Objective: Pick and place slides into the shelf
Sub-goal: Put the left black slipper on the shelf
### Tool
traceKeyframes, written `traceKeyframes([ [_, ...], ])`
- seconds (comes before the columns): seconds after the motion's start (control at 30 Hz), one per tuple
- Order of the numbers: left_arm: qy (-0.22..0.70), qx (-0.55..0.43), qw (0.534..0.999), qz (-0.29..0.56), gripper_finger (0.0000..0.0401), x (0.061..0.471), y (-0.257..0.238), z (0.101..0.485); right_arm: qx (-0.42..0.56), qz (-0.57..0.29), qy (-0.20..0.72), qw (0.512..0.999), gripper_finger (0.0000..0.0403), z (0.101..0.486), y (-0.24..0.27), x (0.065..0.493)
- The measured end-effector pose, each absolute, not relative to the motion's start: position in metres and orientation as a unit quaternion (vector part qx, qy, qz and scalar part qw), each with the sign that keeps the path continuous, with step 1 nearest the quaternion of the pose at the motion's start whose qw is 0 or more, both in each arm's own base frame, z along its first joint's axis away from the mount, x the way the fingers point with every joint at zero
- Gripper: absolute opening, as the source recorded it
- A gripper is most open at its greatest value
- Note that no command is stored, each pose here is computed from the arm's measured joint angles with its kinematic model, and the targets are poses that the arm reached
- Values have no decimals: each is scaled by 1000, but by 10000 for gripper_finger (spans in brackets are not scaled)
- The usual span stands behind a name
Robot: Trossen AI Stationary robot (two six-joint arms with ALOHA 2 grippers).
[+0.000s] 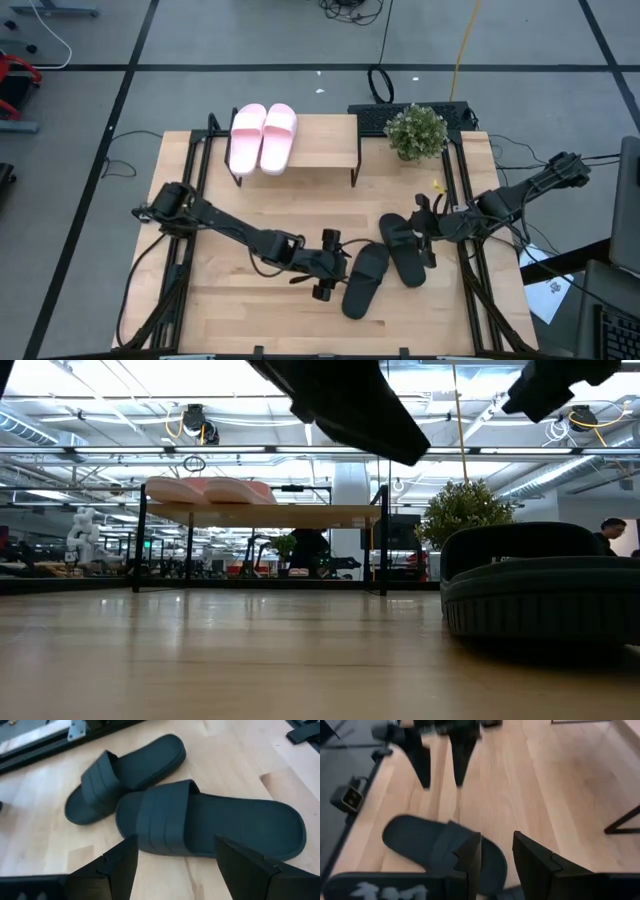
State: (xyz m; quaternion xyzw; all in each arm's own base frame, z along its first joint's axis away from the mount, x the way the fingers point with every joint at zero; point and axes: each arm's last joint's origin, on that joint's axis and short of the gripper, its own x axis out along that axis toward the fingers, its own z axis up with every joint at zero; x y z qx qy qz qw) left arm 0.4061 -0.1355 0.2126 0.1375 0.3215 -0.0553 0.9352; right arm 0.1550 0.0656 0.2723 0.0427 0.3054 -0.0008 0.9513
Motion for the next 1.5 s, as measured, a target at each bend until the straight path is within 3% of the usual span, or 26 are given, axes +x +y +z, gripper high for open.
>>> traceKeyframes([
  [0.43,308,149,939,-34,255,443,-168,188,47,-28,268,962,105,277,65,161],
  [0.87,369,143,917,52,251,466,-147,165,38,-31,269,962,105,277,65,161],
  [1.0,380,151,909,84,208,465,-140,163,26,-27,268,963,105,277,65,162],
  [1.33,390,111,911,74,24,469,-134,154,20,-26,267,963,105,277,65,162],
  [1.5,389,72,914,93,7,468,-135,155,20,-26,267,963,105,277,65,162],
])
